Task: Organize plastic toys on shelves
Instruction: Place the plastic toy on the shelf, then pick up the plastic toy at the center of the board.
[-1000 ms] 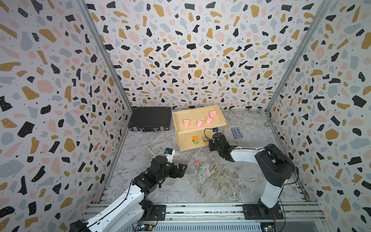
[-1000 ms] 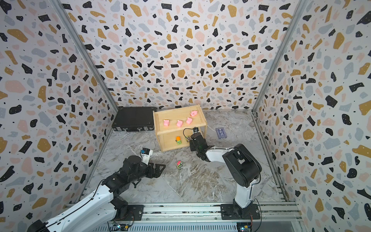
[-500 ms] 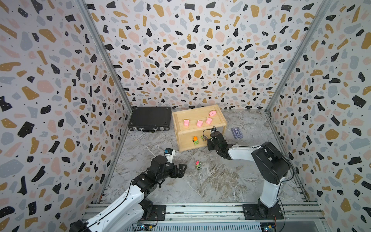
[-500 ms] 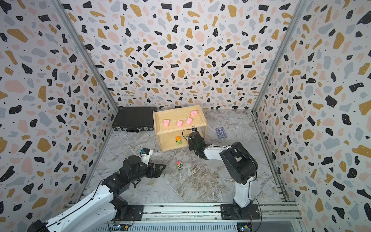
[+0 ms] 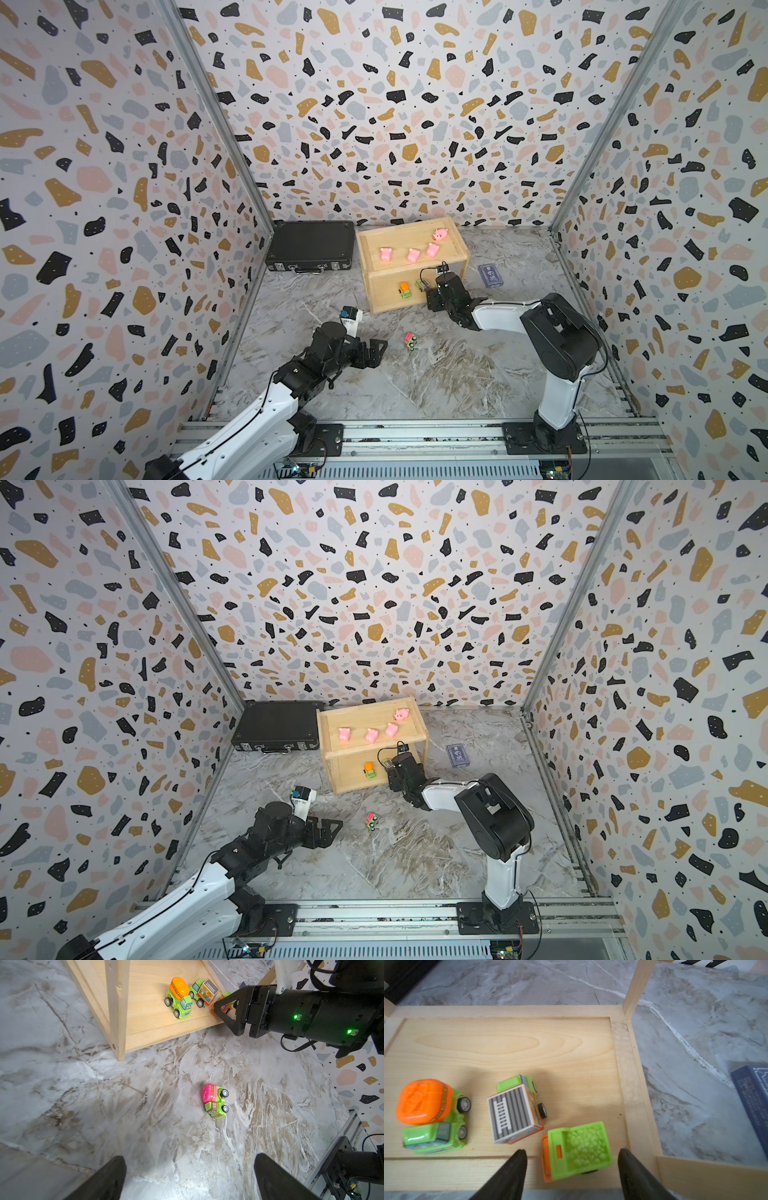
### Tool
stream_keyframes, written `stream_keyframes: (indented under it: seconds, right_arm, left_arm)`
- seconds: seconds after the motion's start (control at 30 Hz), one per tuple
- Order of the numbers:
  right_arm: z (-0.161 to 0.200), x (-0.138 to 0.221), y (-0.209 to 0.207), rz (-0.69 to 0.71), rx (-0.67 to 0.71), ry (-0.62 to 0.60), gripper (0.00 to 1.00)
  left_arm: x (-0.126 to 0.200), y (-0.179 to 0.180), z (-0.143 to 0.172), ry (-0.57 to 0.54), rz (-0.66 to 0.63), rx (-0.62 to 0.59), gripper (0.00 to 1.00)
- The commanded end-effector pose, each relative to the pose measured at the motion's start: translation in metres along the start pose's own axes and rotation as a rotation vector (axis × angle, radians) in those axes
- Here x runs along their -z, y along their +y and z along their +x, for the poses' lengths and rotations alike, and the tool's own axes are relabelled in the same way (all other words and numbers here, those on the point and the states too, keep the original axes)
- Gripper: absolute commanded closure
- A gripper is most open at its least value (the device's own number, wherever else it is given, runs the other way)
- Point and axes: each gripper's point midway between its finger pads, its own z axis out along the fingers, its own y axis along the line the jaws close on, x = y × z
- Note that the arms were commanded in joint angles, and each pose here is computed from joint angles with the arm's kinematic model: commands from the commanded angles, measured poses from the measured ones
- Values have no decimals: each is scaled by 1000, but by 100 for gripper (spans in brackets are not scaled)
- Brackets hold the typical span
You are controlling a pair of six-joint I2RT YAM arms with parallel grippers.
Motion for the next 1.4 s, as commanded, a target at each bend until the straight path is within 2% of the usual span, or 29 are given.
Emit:
stream_keyframes:
  seconds: [0.0, 0.27, 0.47, 0.97, 1.37]
  right_arm:
    - [-23, 22, -3, -12, -21, -56, 25]
    - [-5, 48, -4, -68, -33, -17, 25]
    - [15, 55, -3, -105, -22, 31, 25]
    - [28, 68, 33, -336, 123, 68, 28]
    - [49, 105, 34, -433, 174, 88, 28]
  left_arm:
    - [2, -6, -12, -40, 21, -21, 0]
    - [-2, -17, -11, -18, 78, -24, 0]
    - [-6, -19, -10, -4, 99, -14, 1]
    - [-8, -23, -8, 0, 124, -13, 2]
    - [-28, -33, -6, 24, 144, -15, 12]
